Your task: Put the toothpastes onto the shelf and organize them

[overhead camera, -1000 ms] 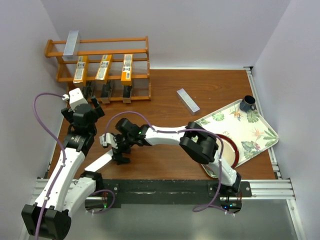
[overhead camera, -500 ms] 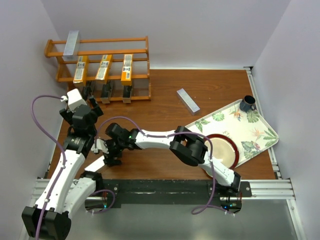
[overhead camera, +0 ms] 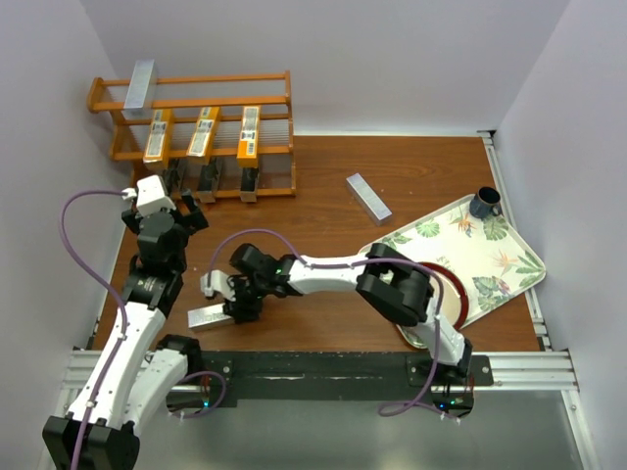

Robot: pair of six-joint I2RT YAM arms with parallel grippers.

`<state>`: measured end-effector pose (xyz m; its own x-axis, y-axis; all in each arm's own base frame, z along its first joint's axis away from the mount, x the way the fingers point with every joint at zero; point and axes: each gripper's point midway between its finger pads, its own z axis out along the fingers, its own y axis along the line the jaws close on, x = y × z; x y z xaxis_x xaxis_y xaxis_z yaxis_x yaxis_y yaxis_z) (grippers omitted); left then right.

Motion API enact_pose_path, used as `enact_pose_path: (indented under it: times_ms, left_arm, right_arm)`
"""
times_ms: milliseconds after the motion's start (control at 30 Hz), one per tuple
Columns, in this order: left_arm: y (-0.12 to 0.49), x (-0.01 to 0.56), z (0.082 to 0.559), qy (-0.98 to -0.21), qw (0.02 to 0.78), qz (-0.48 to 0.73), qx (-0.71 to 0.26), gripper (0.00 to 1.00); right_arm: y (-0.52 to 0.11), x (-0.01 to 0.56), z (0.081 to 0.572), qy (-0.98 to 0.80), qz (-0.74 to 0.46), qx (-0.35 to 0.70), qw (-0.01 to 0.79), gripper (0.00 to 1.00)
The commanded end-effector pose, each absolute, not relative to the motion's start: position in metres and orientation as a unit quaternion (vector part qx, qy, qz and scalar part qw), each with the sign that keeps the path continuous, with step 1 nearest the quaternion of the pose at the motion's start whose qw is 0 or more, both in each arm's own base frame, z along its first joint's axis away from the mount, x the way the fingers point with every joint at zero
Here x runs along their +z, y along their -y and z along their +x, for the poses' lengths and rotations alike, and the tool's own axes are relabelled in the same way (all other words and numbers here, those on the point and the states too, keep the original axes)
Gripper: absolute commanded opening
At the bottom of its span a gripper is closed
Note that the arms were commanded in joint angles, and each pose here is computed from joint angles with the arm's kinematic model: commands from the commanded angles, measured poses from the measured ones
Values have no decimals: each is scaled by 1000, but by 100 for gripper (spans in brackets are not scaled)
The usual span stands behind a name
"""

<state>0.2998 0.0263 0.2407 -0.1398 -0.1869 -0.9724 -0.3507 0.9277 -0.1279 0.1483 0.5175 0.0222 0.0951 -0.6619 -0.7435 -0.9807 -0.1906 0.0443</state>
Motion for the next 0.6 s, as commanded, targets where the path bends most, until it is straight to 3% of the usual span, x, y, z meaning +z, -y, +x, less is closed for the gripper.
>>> enact_pose_path:
  times_ms: [0, 267, 567]
  left_arm:
    - [-10, 262, 305, -732, 667, -138, 22, 100]
    - [27, 283, 302, -713, 694, -71, -69, 100]
    - [83, 301, 285, -669, 699, -41, -250, 100]
  right_arm:
    - [-485, 42, 177, -682, -597, 340, 250, 20]
    - [-434, 109, 220, -766, -359, 447, 291, 18]
    - [-394, 200, 252, -725, -130, 580, 348, 17]
